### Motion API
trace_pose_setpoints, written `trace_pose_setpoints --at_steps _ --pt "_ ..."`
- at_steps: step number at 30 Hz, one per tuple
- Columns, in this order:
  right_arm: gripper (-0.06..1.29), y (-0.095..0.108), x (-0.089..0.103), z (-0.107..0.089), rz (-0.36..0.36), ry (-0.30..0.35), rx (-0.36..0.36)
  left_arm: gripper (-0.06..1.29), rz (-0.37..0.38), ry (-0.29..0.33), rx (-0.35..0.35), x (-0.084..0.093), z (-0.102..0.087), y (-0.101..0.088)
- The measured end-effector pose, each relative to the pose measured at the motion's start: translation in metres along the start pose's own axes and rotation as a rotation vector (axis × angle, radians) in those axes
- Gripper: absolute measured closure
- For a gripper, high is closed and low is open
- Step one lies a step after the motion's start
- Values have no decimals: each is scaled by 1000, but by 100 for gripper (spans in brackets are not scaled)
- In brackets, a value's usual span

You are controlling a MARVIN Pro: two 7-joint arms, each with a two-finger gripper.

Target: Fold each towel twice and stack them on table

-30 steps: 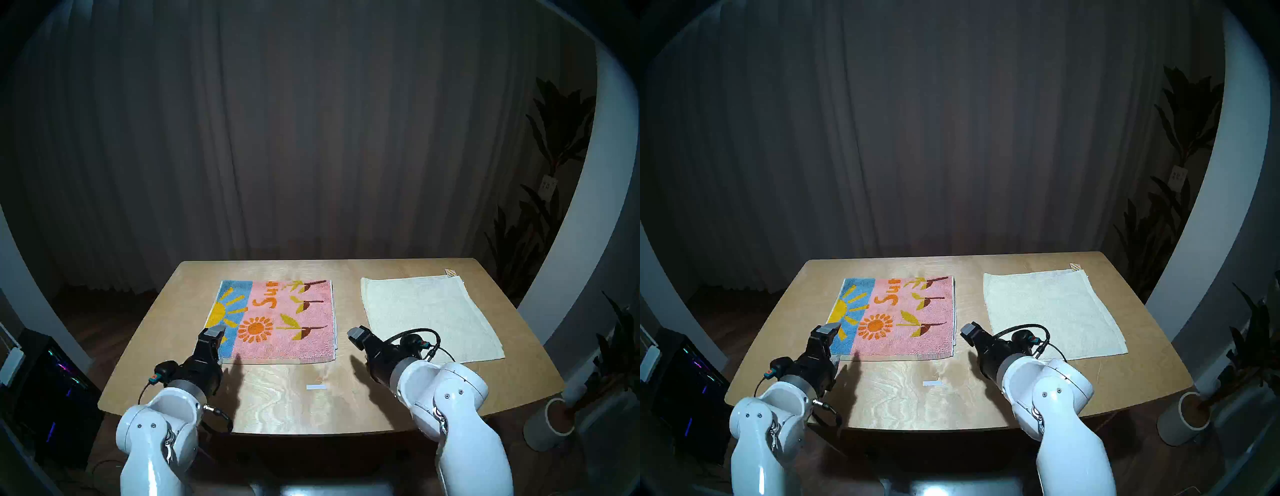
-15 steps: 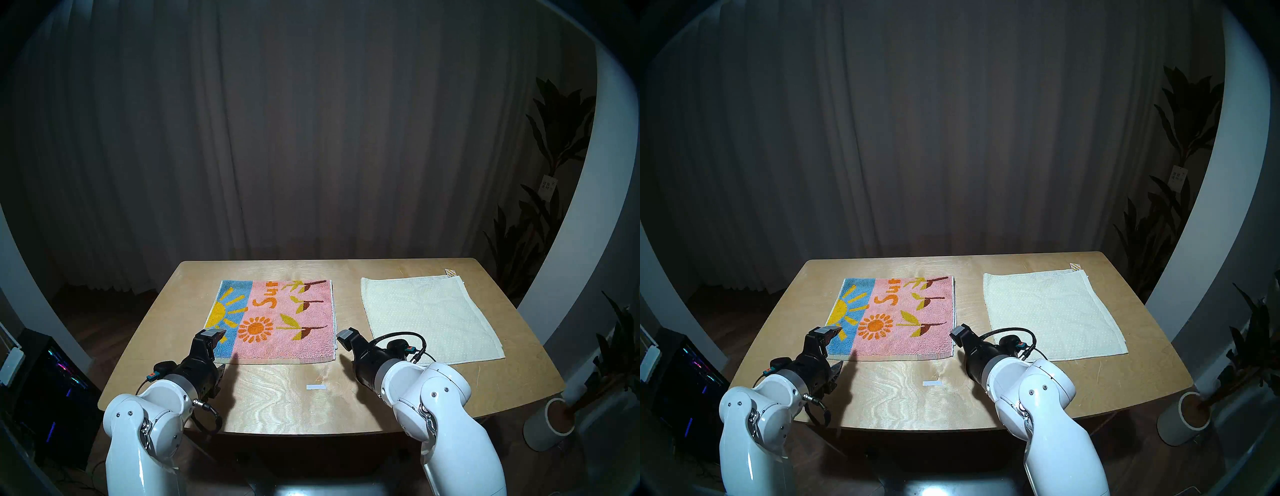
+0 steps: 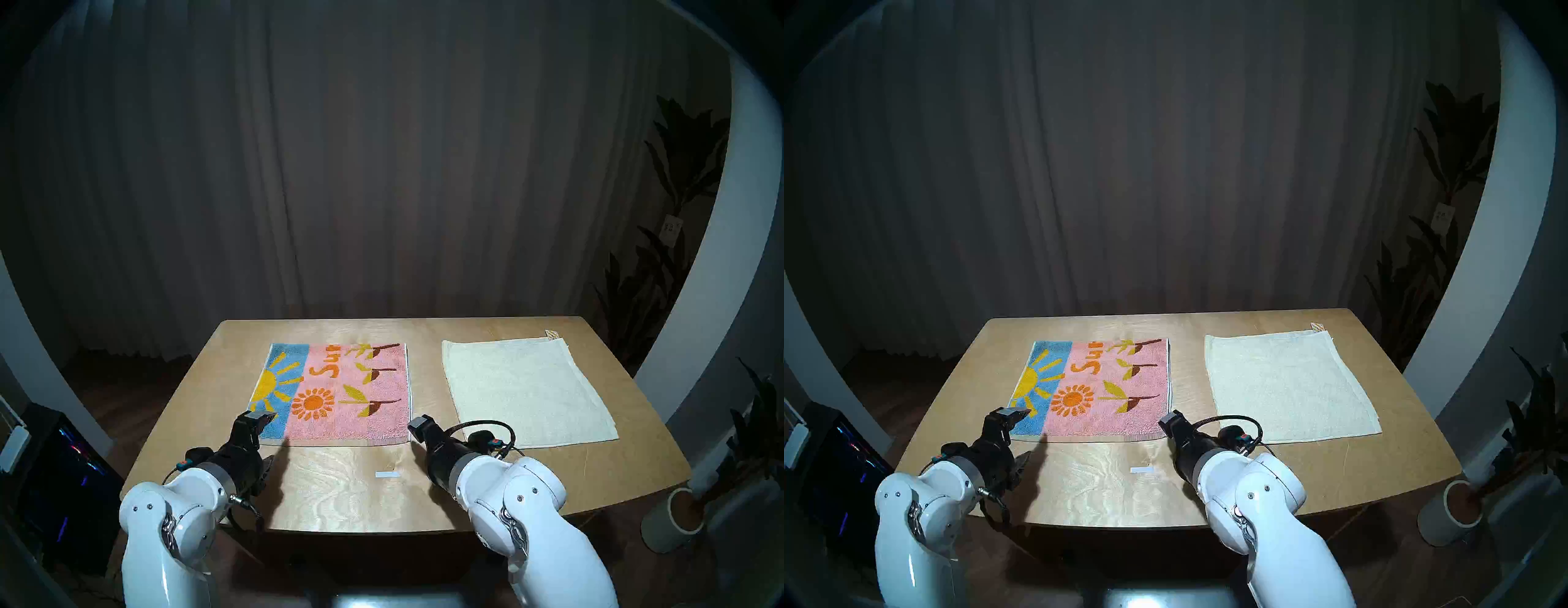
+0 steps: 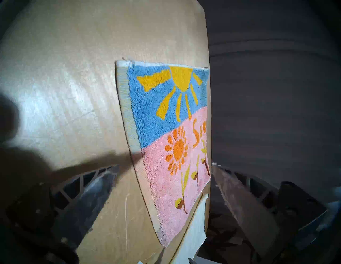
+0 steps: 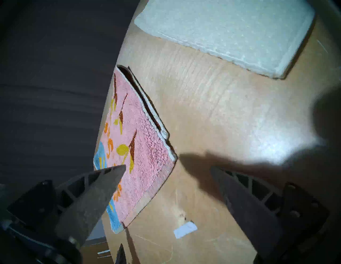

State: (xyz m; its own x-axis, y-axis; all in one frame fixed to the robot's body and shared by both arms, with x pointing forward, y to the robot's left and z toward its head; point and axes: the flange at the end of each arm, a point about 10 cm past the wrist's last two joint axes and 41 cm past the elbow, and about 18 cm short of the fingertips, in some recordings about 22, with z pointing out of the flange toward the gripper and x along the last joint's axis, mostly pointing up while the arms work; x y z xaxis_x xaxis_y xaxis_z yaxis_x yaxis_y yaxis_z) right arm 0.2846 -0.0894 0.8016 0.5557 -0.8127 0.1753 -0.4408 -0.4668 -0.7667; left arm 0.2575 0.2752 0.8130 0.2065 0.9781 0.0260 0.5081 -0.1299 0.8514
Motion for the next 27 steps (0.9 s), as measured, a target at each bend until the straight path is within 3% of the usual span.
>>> trace_pose_setpoints --at_steps 14,27 --pt "1 -7 -7 16 27 4 -19 -2 -23 -37 4 -3 18 -11" --pt "1 -19 -11 32 35 4 -35 2 7 -5 51 4 31 -3"
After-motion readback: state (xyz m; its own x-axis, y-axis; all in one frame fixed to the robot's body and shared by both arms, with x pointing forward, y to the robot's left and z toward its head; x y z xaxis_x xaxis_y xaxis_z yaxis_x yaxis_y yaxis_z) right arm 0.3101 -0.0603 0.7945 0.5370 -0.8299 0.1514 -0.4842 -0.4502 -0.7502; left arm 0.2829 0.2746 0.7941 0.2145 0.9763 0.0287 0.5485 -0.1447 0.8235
